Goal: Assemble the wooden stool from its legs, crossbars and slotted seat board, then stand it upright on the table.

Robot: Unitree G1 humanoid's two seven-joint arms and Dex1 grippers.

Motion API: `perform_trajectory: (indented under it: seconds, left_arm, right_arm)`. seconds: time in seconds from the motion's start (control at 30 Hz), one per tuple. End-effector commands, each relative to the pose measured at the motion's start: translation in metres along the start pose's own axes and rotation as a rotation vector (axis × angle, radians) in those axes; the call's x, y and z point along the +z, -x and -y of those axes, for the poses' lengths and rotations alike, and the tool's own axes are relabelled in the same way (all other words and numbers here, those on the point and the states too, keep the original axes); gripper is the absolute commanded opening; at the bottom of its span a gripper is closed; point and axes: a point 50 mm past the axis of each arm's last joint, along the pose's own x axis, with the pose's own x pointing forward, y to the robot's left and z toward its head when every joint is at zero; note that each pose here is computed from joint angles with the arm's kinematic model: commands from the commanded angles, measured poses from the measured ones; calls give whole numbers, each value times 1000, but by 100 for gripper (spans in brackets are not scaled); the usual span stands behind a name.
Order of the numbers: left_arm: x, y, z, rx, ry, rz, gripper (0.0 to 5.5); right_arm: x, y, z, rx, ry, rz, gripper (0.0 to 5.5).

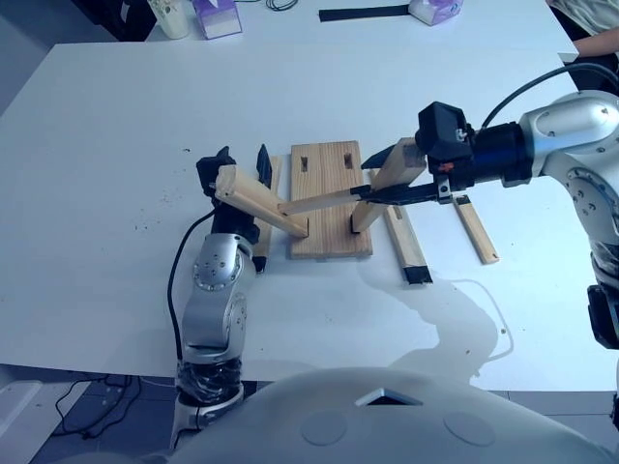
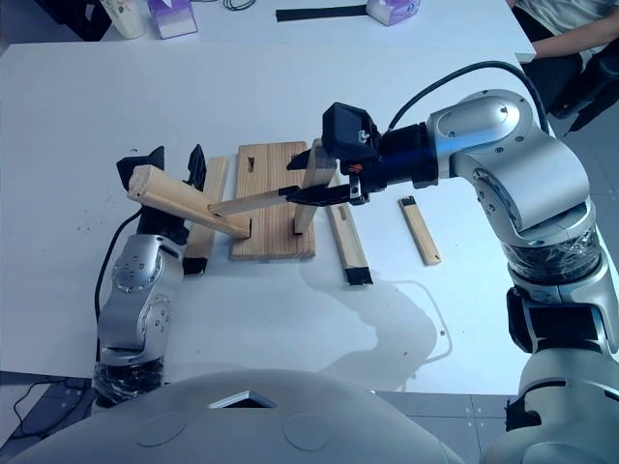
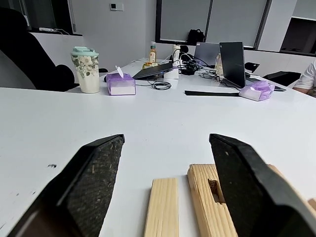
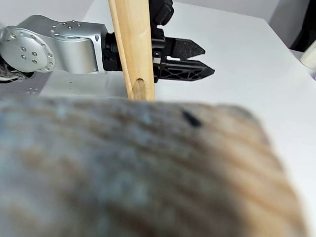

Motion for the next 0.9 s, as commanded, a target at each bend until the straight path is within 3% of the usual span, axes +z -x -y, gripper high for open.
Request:
perform_trajectory:
  seconds: [0.03, 0.13, 0.23, 0.37, 0.5, 0.63, 0.73, 0.9]
  left_arm:
    - [8, -7, -1, -57, 77, 35, 321]
    - [14, -9, -17, -49, 178, 73, 342]
    - [18, -13, -32, -15, 275, 101, 397]
    - [25, -11, -58, 77, 261, 117, 445]
    - [72, 5, -81, 142, 278, 281, 446]
    - [137, 23, -5, -295, 261, 423, 386]
    - [136, 38, 36, -464, 284, 320, 334]
    - [111, 40, 62, -494, 205, 98, 254]
  right_arm:
    - [-30, -10, -1, -48, -90, -68, 201]
    - [-31, -7, -3, -79, -100, -61, 201]
    - [-31, -4, -2, -109, -94, -59, 201]
    - [-27, -1, 0, -141, -81, -47, 201]
    - [-27, 4, 0, -171, -85, -47, 201]
    - [-30, 10, -3, -202, -108, -54, 201]
    - [-31, 9, -3, -201, -111, -59, 201]
    - [-29, 6, 0, -190, -105, -57, 201]
